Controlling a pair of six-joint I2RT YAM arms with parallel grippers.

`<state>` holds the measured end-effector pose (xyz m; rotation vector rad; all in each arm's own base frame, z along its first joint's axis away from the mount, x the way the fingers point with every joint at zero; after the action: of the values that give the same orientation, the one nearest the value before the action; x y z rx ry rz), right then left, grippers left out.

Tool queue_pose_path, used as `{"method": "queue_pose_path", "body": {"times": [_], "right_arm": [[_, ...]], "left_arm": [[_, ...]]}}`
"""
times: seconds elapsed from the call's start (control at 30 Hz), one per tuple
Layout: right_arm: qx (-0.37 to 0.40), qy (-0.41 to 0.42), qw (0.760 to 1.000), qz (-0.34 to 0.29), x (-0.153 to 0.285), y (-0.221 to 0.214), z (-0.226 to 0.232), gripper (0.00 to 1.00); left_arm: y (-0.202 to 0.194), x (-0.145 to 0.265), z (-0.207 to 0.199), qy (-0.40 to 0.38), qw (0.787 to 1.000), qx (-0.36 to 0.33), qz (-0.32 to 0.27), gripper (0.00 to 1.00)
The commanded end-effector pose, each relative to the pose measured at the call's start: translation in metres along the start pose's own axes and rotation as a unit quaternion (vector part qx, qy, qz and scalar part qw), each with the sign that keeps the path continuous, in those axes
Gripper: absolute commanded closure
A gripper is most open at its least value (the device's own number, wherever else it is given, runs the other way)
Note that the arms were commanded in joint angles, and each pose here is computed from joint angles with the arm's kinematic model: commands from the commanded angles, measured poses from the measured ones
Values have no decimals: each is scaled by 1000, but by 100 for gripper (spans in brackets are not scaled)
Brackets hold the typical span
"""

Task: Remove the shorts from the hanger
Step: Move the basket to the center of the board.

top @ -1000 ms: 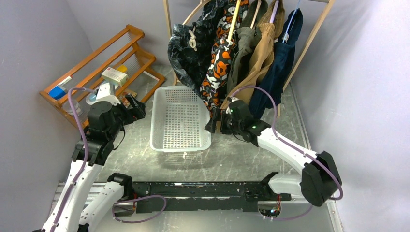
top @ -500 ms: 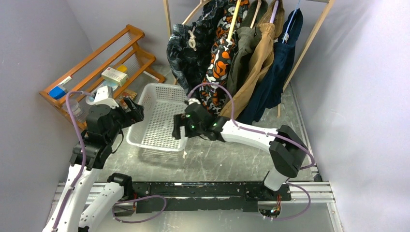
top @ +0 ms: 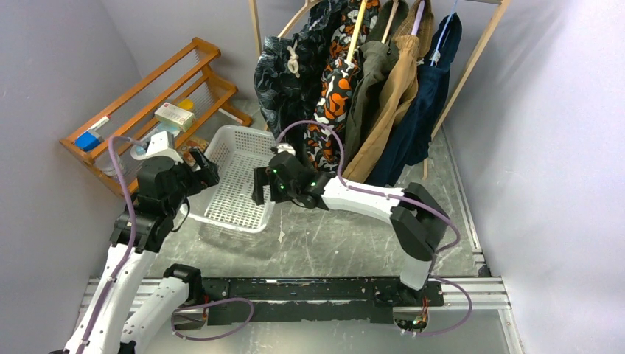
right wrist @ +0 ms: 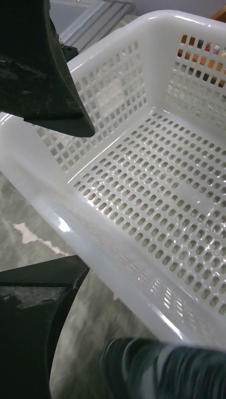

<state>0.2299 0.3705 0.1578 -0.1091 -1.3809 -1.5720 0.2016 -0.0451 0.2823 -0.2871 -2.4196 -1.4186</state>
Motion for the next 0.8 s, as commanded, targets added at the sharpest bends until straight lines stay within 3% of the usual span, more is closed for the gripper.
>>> {"method": "queue_pose_path", "body": {"times": [0.0,0.2,0.43,0.77], "right_arm": [[-26,29,999,-4,-26,9,16,1],[-43,33,999,0,-41,11,24,2],[-24,124,992,15,-46,6,51,3],[-18,132,991,13,-47,6,59,3]], "left_arm": [[-2,1,8,36,999,4,5,1],[-5,1,10,37,999,-2,9,1],[-12,-12,6,46,998,5,45,1],[-15,-24,-6,37,996,18,82,1]]}}
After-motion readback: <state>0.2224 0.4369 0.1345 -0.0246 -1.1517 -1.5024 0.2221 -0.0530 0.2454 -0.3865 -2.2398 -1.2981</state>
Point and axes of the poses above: each gripper's point midway between its finger pads, its own x axis back along the fingers, its own z axis along the line the jaws close on, y = z × x, the point moved 6 cm from there along x, back along the fingers, and after that the axes turned 6 degrees about x, right-handed, at the moved point
